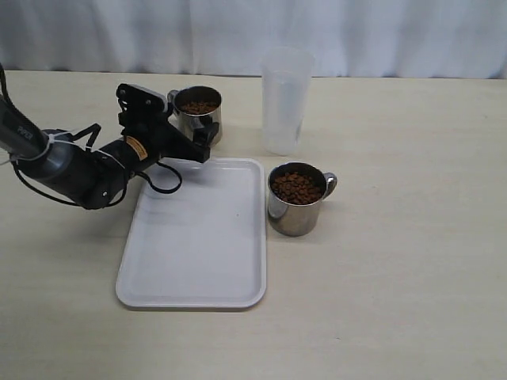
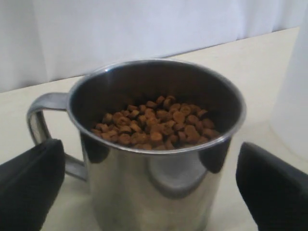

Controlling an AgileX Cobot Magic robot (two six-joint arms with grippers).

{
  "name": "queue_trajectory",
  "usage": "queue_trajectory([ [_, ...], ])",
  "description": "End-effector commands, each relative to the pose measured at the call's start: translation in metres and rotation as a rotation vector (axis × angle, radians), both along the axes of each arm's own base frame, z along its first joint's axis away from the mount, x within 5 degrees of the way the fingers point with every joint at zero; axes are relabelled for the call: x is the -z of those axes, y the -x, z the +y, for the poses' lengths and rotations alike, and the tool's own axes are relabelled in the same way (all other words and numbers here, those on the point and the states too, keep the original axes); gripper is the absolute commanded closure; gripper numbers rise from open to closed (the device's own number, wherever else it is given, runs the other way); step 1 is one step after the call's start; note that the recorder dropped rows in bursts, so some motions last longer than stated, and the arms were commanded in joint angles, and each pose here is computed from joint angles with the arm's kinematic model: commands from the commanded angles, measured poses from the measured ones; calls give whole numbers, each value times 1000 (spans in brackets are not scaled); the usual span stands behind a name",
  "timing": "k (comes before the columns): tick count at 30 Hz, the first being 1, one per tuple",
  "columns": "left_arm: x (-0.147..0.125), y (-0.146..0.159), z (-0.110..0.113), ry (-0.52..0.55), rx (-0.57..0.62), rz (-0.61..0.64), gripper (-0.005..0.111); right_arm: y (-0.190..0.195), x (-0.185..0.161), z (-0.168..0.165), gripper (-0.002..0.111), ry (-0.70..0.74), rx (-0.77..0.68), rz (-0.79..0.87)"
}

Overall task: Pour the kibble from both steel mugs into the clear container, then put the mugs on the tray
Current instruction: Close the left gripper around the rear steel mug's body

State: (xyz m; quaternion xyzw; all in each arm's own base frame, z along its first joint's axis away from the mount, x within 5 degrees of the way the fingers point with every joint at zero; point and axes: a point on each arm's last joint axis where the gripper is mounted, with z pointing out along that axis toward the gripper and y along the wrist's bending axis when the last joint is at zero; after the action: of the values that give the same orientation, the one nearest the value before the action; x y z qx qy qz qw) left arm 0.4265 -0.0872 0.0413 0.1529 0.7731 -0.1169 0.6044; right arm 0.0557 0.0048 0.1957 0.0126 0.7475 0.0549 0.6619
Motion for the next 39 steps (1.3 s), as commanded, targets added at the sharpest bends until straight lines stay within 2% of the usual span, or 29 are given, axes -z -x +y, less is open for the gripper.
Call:
queue_trajectory([
  [1, -2, 1, -9, 20, 53, -56, 25, 0, 1, 0, 103, -2, -4, 4],
  [15, 4, -1, -8, 40, 36, -66, 25, 0, 1, 0, 103, -2, -4, 4],
  [19, 12, -6, -13, 87, 42, -57, 25, 0, 1, 0, 103, -2, -4, 4],
  [25, 7, -14, -16, 87, 59, -90, 25, 0, 1, 0, 103, -2, -4, 4],
  [32, 11, -23, -16, 52, 43, -37, 25, 0, 1, 0, 103, -2, -4, 4],
  [39, 9, -24, -15, 73, 26, -61, 25, 0, 1, 0, 103, -2, -4, 4],
])
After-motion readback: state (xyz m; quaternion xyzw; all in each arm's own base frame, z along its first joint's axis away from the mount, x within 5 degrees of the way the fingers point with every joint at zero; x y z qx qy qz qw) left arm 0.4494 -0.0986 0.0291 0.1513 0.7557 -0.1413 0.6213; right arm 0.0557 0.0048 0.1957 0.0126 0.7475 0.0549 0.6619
